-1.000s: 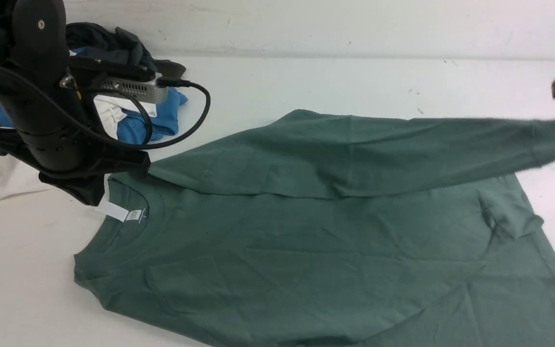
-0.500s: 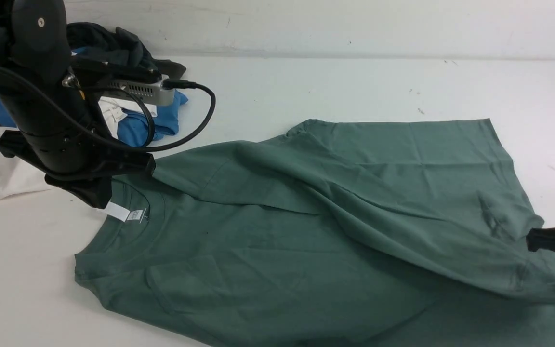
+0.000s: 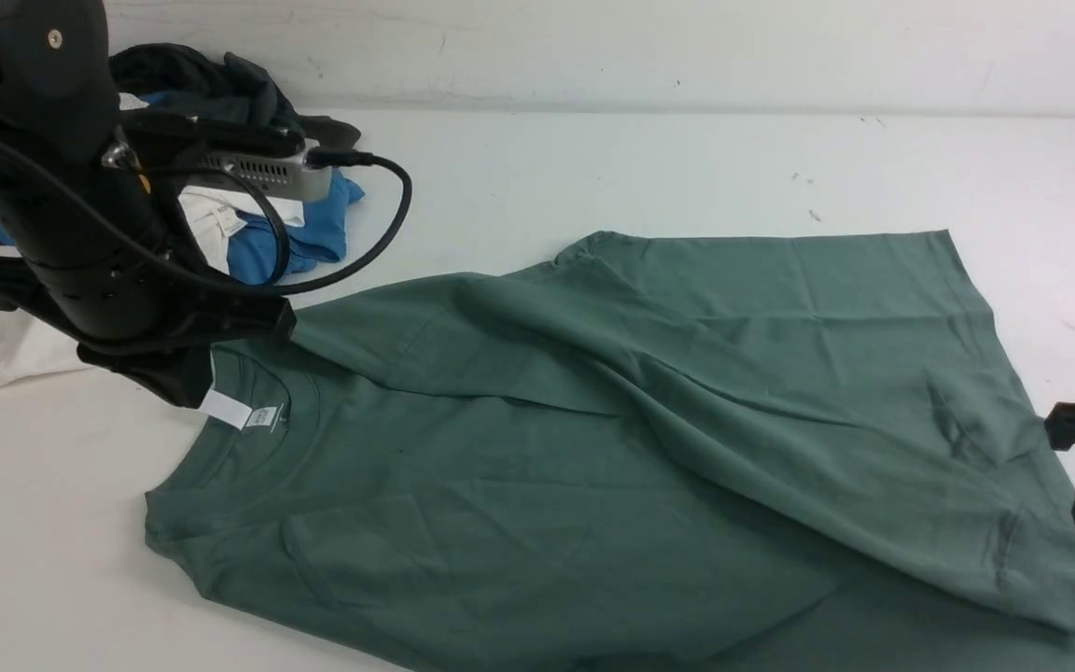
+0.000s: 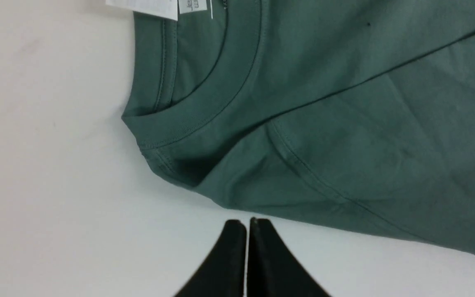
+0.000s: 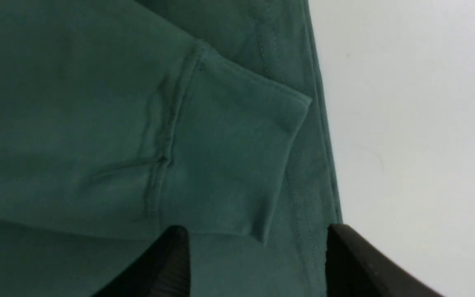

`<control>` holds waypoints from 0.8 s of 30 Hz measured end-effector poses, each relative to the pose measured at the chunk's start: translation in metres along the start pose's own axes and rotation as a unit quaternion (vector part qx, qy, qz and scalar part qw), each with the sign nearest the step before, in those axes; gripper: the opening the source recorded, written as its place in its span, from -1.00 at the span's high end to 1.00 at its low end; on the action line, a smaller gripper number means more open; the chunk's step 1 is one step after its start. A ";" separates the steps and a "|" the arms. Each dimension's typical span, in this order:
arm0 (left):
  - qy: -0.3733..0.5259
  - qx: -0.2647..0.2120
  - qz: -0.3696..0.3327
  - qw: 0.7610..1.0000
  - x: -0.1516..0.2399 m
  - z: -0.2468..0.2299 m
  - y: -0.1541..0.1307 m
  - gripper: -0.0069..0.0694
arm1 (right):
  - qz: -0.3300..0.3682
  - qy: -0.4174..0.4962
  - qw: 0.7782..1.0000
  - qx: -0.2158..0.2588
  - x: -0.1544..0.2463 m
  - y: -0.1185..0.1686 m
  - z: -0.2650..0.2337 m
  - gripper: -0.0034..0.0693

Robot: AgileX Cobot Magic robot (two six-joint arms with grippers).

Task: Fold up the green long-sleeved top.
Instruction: Use both arms simultaneously to clamp the lower edge of the clothing fabric

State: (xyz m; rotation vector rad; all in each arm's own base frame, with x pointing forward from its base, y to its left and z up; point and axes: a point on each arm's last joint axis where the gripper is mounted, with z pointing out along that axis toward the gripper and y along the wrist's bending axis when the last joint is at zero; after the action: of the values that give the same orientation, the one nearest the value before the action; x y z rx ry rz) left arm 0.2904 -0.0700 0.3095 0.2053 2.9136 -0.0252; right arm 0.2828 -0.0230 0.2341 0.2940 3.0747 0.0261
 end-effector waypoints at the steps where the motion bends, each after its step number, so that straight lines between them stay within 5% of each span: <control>1: 0.003 0.000 -0.001 1.000 0.005 0.000 0.000 0.83 | 0.001 -0.003 1.000 -0.008 0.008 0.001 -0.004 -0.25; 10: 0.111 0.012 -0.025 0.993 0.059 0.050 0.000 0.71 | -0.004 -0.031 0.999 -0.042 0.079 -0.001 -0.024 -0.26; 24: 0.149 0.086 -0.112 0.979 0.056 0.119 -0.018 -0.10 | -0.004 -0.074 0.996 -0.056 0.104 -0.001 -0.036 -0.26</control>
State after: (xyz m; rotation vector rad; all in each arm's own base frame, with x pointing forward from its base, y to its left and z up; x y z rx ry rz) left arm 0.2595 -0.0838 0.1814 -0.1024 3.2190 -0.3093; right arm 0.1783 -0.0051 0.2645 0.2641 2.9141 0.1692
